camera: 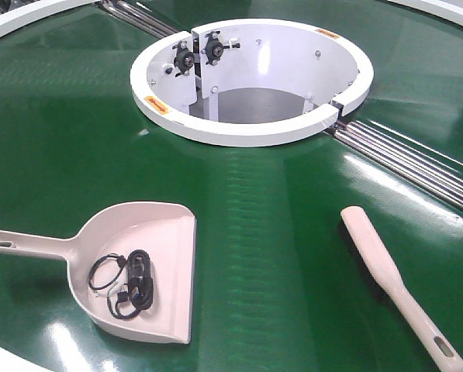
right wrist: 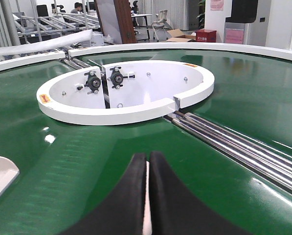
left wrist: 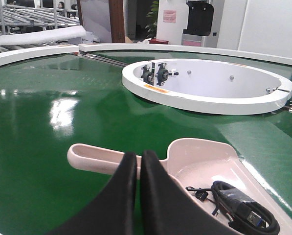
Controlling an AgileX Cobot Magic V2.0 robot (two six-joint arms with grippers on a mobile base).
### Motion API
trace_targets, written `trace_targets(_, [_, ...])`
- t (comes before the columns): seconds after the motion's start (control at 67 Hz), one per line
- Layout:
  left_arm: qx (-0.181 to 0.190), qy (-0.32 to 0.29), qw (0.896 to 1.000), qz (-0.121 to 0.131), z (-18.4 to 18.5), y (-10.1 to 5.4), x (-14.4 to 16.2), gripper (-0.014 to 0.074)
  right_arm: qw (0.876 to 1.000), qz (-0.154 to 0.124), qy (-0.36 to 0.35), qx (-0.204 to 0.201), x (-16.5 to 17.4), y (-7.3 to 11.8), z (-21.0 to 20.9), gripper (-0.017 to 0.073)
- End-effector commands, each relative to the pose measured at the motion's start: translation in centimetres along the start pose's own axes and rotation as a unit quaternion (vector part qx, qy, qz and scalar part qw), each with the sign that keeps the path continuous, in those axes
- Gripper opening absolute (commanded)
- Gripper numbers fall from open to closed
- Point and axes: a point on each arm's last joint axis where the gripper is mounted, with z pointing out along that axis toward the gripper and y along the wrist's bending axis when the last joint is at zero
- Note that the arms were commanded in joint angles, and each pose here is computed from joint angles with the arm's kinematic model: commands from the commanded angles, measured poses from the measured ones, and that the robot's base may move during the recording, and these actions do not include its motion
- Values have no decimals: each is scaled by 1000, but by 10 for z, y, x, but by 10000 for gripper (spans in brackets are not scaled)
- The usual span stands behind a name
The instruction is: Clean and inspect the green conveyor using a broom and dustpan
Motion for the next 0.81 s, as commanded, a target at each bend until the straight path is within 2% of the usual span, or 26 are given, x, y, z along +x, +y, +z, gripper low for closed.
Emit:
trace_targets(0.0, [-2, -28, 1000, -5, 0, 0, 4, -8, 999, 2, -38, 6, -14, -1, 0, -10])
trace_targets(0.194, [0, -39, 999, -18, 0, 0, 1, -8, 999, 2, -38, 6, -14, -1, 0, -10])
trace_targets(0.299, [0, -40, 999, -34, 0, 0, 1, -8, 999, 1, -38, 6, -14, -1, 0, -10])
trace_targets(0.791, [0, -39, 999, -34, 0, 0, 1, -8, 999, 1, -38, 6, -14, -1, 0, -10])
